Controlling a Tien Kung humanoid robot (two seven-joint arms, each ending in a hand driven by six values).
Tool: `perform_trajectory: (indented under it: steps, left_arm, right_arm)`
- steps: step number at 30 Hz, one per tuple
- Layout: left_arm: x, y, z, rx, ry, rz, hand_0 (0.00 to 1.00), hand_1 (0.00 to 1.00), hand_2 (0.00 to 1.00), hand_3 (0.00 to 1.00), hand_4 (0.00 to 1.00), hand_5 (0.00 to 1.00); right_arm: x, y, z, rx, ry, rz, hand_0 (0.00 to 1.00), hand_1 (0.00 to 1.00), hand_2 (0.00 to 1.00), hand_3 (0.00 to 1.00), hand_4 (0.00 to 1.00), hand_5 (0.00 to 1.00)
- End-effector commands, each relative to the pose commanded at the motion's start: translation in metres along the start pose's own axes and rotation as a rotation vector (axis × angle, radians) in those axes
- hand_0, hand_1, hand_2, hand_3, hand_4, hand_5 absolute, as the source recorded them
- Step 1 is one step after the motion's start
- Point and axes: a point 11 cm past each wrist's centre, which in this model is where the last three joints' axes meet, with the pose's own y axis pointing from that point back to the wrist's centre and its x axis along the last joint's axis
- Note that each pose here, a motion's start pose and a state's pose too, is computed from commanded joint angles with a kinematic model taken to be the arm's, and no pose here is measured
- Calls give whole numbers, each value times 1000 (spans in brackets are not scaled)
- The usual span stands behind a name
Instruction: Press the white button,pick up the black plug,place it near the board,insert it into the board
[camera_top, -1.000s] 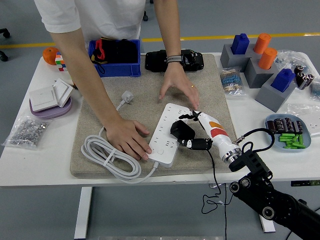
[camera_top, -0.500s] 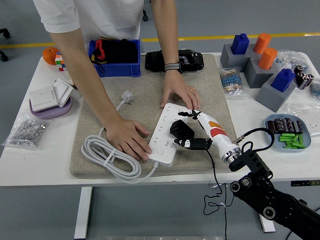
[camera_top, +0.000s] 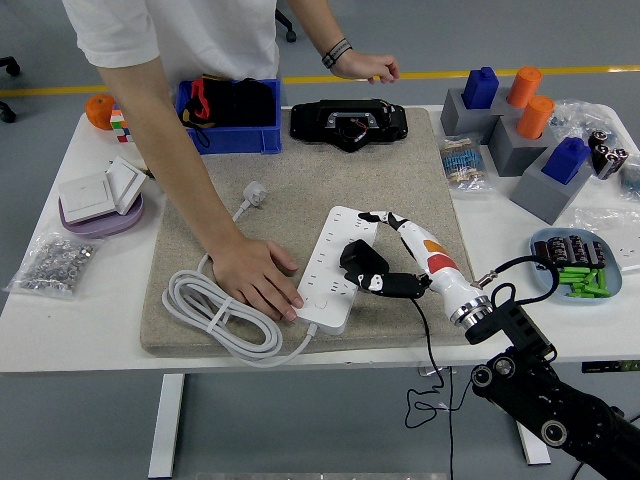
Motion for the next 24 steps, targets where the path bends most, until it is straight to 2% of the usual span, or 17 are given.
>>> perform_trajectory:
  steps: [1,2,7,8,13,14,24]
  left_arm:
    - [0,0,0,0,2,0,708,666,584,682,666,273]
    - [0,0,0,0,3,0,708,664,584,683,665,273]
    - [0,0,2,-3,0,1,708,664,584,683,665,273]
    - [0,0,3,-4,-2,1,708,664,584,682,665,274]
    - [-1,1,5,-10,-6,-2,708,664,584,682,665,274]
    - [-1,1,5,-10,-6,-2,707,665,584,681,665,274]
    - [2,1,2,-2,-10,4,707,664,584,681,665,274]
  right_arm:
    - [1,4,2,-2,-9,-7,979,950,910,859,998,595]
    - [3,7,3,-2,-12,-9,998,965,927,885,998,799]
    - [9,16,6,6,-15,-13,998,965,927,885,998,799]
    - [9,17,6,7,-14,-13,998,967,929,887,998,879]
    - [9,25,13,-5,-14,-26,998,967,929,887,998,879]
    - [8,27,14,-7,-17,-30,998,962,920,880,998,923]
    - [-5,35,17,-21,-34,-94,998,958,913,872,998,940]
